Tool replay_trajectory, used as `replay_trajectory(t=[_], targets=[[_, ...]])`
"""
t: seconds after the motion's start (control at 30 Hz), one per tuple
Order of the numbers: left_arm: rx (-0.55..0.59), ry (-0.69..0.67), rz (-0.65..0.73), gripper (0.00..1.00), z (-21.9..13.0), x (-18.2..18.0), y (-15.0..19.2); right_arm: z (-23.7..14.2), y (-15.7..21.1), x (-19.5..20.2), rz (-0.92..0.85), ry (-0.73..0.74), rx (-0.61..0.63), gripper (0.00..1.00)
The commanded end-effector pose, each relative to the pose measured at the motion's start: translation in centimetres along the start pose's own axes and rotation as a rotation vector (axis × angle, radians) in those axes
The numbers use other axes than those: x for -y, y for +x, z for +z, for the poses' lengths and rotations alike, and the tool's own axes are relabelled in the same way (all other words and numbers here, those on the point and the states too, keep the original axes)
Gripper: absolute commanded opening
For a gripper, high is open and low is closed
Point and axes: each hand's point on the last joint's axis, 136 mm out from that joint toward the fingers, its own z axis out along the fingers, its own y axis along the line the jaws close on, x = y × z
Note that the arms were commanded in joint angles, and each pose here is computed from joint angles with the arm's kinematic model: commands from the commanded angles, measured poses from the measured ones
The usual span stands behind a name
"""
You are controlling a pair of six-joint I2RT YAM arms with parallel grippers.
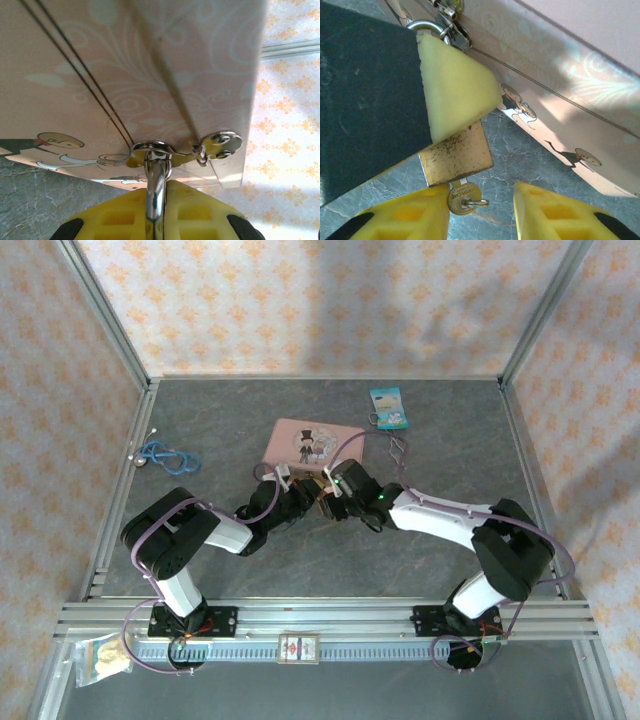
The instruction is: Unlock the padlock with the key
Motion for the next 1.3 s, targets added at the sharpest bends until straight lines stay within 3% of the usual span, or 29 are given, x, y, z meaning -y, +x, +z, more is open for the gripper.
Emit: replay_trajectory(t=[0.0,0.4,0.67,0.77,1.03,1.27], targets=[[-0.003,0.118,0.034,0.00,-0.3,3.9,-0.3,0.3,-1.1,0.1,-0.041,0.036,0.025,0.36],[-0.031,0.132,0.017,0.00,-0.7,4.2,0.2,1.0,-1.7,0.5,-0.011,0.058,0.082,0.26],[-0.099,0.135,0.072,0.00,-1.0,3.8,1.5,0.6,-2.6,1.1,0.041,0.081,0.111,0.00],[-0.132,0.126,0.138,0.00,-1.3,3.1,2.1,0.3,-3.0,0.7,0.075,-0.004,0.102,0.00],[-0.221,0.261,0.435,0.00,-1.9,3.8,4.1,-0.9,-3.6,-0.9,0.211,-0.365,0.040,0.00],[-0.166,0.252,0.478,0.00,-2.5,3.6,3.3,-2.2,-4.4,-0.2,0.305,-0.488,0.071,0.00]])
